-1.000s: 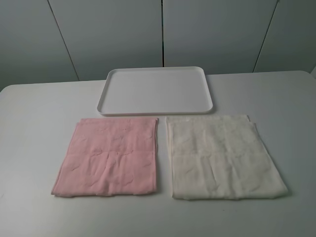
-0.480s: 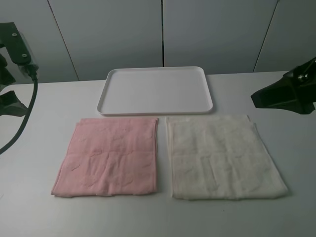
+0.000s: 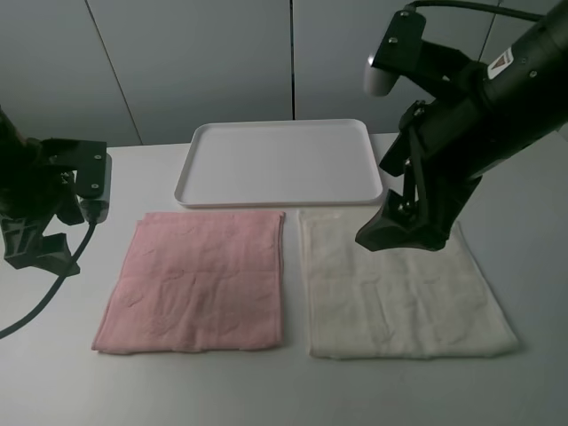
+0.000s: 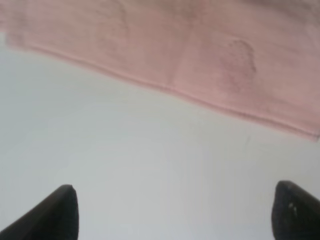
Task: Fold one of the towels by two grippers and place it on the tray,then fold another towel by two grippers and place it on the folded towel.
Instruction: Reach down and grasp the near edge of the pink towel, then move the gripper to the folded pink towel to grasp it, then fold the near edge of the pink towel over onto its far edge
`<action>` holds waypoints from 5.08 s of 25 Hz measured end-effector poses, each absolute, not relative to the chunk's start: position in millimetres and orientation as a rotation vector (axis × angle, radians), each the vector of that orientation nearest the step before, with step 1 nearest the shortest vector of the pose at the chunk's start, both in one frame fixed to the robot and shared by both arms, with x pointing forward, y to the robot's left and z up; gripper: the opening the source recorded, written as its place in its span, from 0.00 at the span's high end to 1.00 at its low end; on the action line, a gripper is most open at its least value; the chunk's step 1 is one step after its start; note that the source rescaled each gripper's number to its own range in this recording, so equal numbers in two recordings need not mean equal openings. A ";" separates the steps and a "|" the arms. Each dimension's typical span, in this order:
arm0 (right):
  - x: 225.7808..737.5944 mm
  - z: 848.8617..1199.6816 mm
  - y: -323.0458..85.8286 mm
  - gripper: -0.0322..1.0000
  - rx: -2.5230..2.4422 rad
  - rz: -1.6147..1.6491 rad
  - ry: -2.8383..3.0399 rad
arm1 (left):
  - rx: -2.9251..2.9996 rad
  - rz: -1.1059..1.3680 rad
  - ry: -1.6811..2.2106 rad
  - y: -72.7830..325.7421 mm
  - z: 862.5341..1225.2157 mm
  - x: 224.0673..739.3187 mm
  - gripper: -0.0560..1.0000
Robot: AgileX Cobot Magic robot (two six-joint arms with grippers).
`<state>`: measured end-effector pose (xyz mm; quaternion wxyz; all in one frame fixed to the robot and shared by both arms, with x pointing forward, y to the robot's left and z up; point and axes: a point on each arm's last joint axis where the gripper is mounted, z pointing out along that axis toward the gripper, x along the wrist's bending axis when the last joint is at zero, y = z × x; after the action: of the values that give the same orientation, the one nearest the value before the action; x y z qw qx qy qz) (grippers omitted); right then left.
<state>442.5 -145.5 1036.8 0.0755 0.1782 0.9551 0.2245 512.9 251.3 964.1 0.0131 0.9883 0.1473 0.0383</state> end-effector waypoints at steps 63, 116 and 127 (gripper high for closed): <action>404.3 867.8 14.9 0.00 -0.195 -0.043 3.143 | 3.224 -0.025 -0.176 216.3 869.4 462.7 0.00; 415.7 875.1 17.7 0.96 0.181 0.023 3.042 | 3.167 0.164 0.052 210.7 869.2 474.0 0.90; 449.9 921.5 -4.6 0.97 0.560 0.189 2.936 | 3.044 0.249 0.321 205.8 900.4 475.4 0.90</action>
<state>449.9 -4.6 921.5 0.0734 0.1865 0.9777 0.0628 475.4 205.8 900.4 0.0353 0.9906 0.1046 0.0812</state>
